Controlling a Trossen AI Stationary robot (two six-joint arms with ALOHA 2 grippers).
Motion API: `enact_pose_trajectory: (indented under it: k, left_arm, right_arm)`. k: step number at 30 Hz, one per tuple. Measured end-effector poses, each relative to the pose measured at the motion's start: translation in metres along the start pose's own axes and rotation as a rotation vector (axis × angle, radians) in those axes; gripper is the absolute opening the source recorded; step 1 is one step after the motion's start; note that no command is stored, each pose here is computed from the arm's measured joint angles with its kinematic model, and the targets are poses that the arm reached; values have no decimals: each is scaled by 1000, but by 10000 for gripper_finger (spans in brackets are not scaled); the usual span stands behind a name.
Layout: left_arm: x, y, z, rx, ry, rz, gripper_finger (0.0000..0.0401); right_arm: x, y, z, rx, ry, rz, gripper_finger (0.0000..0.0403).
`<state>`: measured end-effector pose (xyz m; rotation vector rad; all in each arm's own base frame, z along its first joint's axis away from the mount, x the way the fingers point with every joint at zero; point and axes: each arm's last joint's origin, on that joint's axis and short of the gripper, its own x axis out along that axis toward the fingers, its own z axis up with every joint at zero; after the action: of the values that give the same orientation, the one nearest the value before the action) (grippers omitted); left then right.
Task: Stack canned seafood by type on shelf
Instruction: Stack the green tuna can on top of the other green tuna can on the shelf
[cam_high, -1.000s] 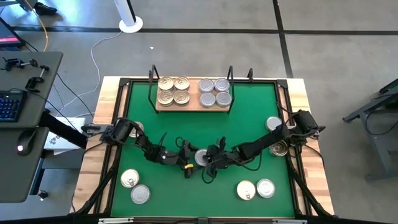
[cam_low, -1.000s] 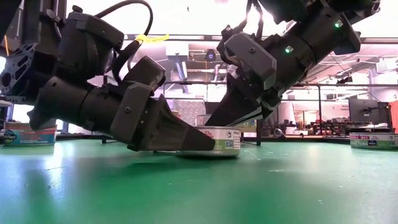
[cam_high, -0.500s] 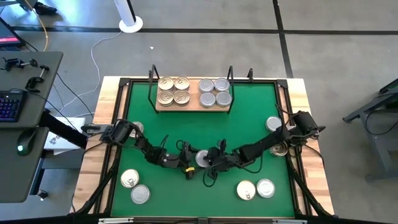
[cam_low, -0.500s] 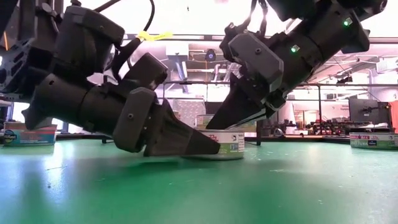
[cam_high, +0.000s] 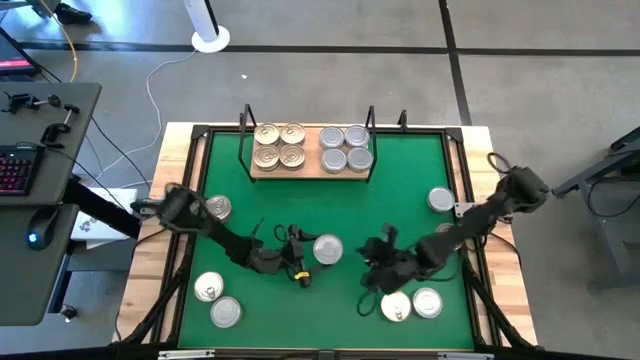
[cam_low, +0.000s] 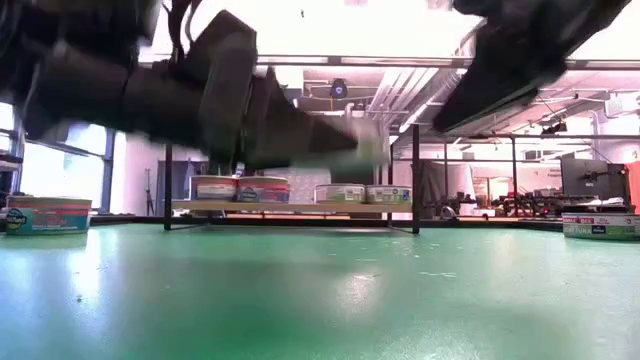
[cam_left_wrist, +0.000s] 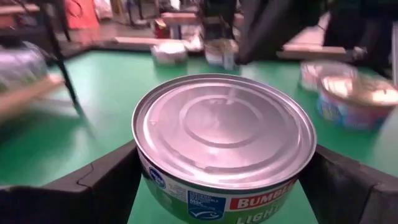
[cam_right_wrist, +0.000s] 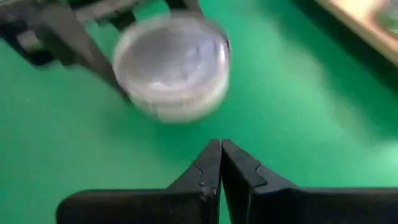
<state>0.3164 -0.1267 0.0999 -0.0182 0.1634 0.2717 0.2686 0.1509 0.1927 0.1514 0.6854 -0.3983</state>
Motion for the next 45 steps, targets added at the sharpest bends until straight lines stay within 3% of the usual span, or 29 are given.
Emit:
enact_pose_trajectory:
  k: [7,11,16,20,23,34,41,45]
  left_arm:
    - [10,45,86,93,-13,175,350]
    - [35,105,128,128,102,305,350]
    - [67,191,156,19,115,340,350]
    - [86,243,148,-44,147,380,350]
    - [99,261,138,-59,181,374,350]
    - [116,283,105,-9,279,403,350]
    - [115,290,104,-59,272,424,352]
    - [115,295,104,-67,270,407,377]
  right_arm:
    - [-32,-3,-14,25,-21,-69,2]
    - [-34,-1,-16,22,-45,-83,2]
    - [-34,-1,-16,16,-48,-89,2]
    - [-34,-1,-16,13,-51,-91,2]
    - [-34,-1,-16,10,-50,-92,2]
    - [-34,-2,-16,7,-50,-96,2]
    - [-34,-2,-16,12,-50,-95,2]
    - [-34,-2,-16,13,-50,-95,2]
